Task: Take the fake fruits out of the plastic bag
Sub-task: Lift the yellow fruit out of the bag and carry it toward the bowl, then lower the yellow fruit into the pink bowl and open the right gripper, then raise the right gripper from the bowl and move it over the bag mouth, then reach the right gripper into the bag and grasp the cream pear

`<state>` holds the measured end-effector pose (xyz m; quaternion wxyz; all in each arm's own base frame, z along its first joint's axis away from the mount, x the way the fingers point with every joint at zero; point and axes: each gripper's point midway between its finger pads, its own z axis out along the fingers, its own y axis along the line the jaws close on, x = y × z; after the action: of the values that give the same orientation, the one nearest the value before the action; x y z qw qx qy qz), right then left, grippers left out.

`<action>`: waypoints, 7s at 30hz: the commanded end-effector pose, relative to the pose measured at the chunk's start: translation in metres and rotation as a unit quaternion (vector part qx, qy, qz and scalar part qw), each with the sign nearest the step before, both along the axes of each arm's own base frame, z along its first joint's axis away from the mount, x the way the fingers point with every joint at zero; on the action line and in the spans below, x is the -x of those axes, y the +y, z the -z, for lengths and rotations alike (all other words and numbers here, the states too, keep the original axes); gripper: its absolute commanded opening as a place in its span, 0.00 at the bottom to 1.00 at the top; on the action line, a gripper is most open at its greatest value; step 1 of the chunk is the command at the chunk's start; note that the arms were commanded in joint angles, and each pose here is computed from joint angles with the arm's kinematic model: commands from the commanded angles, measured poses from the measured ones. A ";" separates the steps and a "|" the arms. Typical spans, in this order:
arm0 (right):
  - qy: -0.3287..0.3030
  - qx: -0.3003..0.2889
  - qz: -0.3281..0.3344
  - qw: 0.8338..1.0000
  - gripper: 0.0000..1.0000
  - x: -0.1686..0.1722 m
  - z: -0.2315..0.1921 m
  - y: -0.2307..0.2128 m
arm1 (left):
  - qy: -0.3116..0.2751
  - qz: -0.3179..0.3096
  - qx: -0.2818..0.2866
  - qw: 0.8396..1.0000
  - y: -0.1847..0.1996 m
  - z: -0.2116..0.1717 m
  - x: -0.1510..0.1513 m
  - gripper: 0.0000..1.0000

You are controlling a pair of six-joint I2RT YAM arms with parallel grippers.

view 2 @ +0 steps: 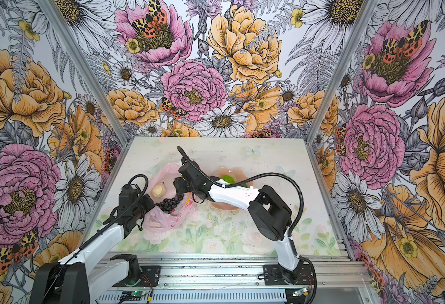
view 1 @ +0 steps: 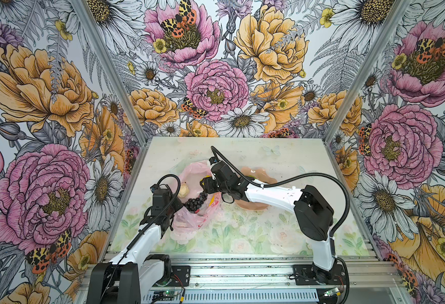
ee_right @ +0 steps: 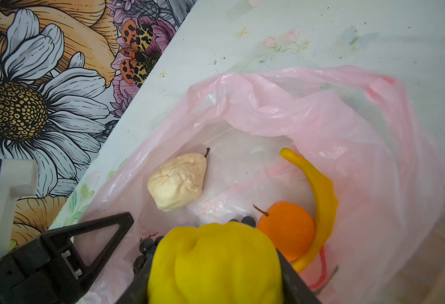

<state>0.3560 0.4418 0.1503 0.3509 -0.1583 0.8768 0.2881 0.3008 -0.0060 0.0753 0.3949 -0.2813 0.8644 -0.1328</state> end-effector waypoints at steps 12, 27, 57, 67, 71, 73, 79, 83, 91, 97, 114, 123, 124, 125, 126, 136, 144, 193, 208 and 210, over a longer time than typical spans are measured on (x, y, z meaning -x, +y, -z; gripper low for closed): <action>-0.124 -0.045 0.097 0.986 0.56 -0.004 -0.048 -0.081 | -0.048 0.020 -0.008 0.999 -0.005 -0.018 -0.010 0.00; -0.138 -0.002 0.130 0.982 0.55 0.005 -0.006 -0.129 | -0.049 0.015 -0.012 0.999 -0.004 -0.018 -0.010 0.00; -0.147 -0.028 0.180 0.972 0.61 -0.027 0.053 -0.127 | -0.048 0.012 -0.014 0.999 -0.002 -0.018 -0.010 0.00; -0.127 -0.031 0.178 0.975 0.71 -0.021 0.059 -0.133 | -0.048 0.005 -0.018 0.999 0.001 -0.019 -0.008 0.00; -0.117 -0.031 0.169 0.978 0.73 -0.016 0.061 -0.133 | -0.050 0.003 -0.018 0.999 0.002 -0.020 -0.007 0.00; -0.112 -0.030 0.164 0.980 0.74 -0.014 0.063 -0.133 | -0.050 0.002 -0.019 0.999 0.002 -0.020 -0.007 0.00; -0.100 -0.037 0.141 0.984 0.76 -0.005 0.056 -0.129 | -0.051 -0.001 -0.021 0.998 0.004 -0.021 -0.006 0.00; -0.090 -0.031 0.132 0.987 0.76 0.001 0.055 -0.130 | -0.050 -0.002 -0.021 0.999 0.004 -0.020 -0.006 0.00; -0.078 0.001 0.138 0.987 0.71 0.000 0.059 -0.148 | -0.051 -0.003 -0.021 0.998 0.004 -0.020 -0.006 0.00; -0.066 0.018 0.135 0.989 0.68 0.004 0.059 -0.153 | -0.051 -0.003 -0.021 0.998 0.004 -0.021 -0.006 0.00; -0.055 0.047 0.129 0.989 0.76 0.007 0.045 -0.159 | -0.053 0.002 -0.018 0.998 0.002 -0.021 -0.006 0.00; 0.032 0.063 0.103 0.992 0.69 0.019 0.044 -0.150 | -0.055 0.002 -0.018 0.998 0.002 -0.022 -0.006 0.00; 0.046 0.060 0.099 0.992 0.70 0.021 0.043 -0.148 | -0.054 0.003 -0.017 0.998 0.001 -0.022 -0.005 0.00; 0.062 0.065 0.099 0.991 0.71 0.023 0.045 -0.148 | -0.054 0.003 -0.018 0.998 0.001 -0.022 -0.005 0.00; 0.071 0.065 0.099 0.990 0.72 0.023 0.042 -0.148 | -0.053 0.004 -0.018 0.998 0.001 -0.022 -0.005 0.00; 0.103 0.092 0.095 0.986 0.73 0.022 0.048 -0.153 | -0.055 0.002 -0.020 0.998 0.002 -0.023 -0.005 0.00; 0.132 0.093 0.101 0.982 0.70 0.040 0.058 -0.146 | -0.054 0.002 -0.020 0.998 0.001 -0.022 -0.005 0.00; 0.065 -0.017 -0.042 0.997 0.69 0.040 0.002 0.041 | -0.017 -0.094 0.061 0.993 0.002 -0.027 0.076 0.00; 0.119 -0.048 -0.029 0.991 0.77 0.025 0.055 0.096 | 0.014 -0.113 0.051 0.992 0.019 -0.010 0.078 0.00; 0.115 -0.046 -0.034 0.992 0.80 0.024 0.058 0.102 | 0.017 -0.114 0.050 0.992 0.020 -0.009 0.078 0.00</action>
<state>0.3313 0.5266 0.0877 0.2386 -0.1314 0.9017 0.3359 0.2235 0.0152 0.0898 0.3836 -0.4101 0.8178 -0.1263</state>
